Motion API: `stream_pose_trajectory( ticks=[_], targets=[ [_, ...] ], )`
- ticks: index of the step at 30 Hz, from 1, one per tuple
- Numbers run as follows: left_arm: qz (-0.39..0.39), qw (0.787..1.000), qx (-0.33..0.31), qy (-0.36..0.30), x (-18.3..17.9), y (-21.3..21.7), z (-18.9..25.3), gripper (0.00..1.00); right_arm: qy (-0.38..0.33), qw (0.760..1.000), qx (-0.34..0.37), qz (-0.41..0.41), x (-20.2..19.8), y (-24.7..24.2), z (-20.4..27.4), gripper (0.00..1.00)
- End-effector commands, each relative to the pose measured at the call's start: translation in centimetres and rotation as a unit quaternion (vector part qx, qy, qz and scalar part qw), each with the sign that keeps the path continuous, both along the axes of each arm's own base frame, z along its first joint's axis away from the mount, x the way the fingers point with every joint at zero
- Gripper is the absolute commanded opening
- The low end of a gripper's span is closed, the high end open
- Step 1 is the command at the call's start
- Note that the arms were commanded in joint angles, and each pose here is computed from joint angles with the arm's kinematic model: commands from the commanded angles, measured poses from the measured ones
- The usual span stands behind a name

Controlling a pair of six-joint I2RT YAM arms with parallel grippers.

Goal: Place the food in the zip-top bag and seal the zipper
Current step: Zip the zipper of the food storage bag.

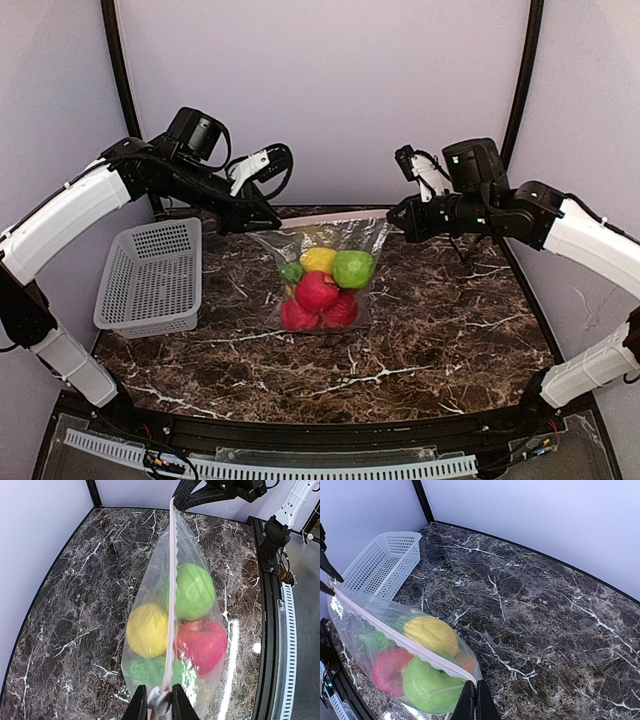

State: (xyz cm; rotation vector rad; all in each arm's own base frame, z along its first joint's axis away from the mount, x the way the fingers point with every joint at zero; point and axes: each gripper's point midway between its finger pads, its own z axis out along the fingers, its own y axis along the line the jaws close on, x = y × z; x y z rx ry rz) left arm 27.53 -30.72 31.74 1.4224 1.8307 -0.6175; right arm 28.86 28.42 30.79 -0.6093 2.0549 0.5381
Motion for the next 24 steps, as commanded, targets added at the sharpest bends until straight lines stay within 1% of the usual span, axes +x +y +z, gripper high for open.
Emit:
stream_pose_trajectory(
  ticks=[1, 24],
  targets=[
    [0.023, 0.999, 0.041, 0.023, -0.9, 2.8, -1.4, 0.01, -0.020, 0.995, -0.016, -0.093, 1.8, -4.6, 1.3, 0.00],
    [0.055, 0.997, 0.056, 0.012, -0.3, 4.5, -1.8, 0.01, -0.012, 0.991, -0.017, -0.132, 2.5, -6.7, 1.1, 0.00]
  ],
)
